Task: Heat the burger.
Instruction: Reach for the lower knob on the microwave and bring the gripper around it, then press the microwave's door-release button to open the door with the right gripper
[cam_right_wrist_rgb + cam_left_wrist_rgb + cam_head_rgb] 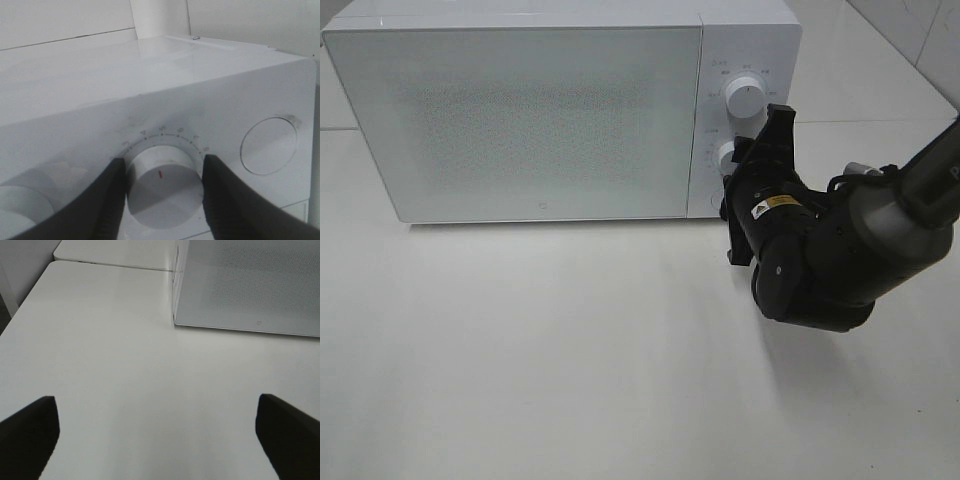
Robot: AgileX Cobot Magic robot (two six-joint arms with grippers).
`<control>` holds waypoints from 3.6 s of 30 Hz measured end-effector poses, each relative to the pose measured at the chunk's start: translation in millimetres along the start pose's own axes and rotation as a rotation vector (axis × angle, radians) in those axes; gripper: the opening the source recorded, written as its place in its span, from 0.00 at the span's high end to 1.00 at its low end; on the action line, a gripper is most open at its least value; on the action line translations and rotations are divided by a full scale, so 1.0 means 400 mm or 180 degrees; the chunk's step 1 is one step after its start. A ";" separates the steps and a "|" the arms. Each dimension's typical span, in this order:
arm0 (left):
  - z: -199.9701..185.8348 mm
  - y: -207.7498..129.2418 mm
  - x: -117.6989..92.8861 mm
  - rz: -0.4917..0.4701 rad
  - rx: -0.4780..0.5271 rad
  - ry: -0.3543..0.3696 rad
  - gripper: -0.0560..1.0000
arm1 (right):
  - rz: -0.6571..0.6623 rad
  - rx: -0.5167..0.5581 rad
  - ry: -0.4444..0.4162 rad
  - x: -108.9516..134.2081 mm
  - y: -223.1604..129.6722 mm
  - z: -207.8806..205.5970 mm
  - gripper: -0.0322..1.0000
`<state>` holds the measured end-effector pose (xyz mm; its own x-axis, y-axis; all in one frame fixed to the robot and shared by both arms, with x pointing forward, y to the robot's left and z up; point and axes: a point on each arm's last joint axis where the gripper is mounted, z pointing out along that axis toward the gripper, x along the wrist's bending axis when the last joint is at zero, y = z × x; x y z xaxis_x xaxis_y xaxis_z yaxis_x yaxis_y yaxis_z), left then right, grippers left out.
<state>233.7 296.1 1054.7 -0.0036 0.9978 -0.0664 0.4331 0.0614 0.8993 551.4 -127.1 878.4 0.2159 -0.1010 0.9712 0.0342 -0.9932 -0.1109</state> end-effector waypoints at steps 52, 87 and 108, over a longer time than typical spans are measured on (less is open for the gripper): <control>0.000 0.000 0.000 0.0000 0.0000 0.0000 0.01 | -0.3826 0.1677 -0.0723 0.087 0.017 -0.235 0.32; 0.000 0.000 0.000 0.0000 0.0000 0.0000 0.01 | -0.5338 0.2861 -0.1050 0.304 0.078 -0.467 0.32; 0.000 0.000 0.000 0.0000 0.0000 0.0000 0.01 | -0.5143 0.1580 -0.1557 0.368 0.312 -0.642 0.23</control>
<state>233.7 296.1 1054.7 -0.0036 0.9978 -0.0664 0.4331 0.0614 0.8993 337.1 -280.7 1061.9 -0.0879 0.9958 0.0273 0.7375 0.0466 0.6738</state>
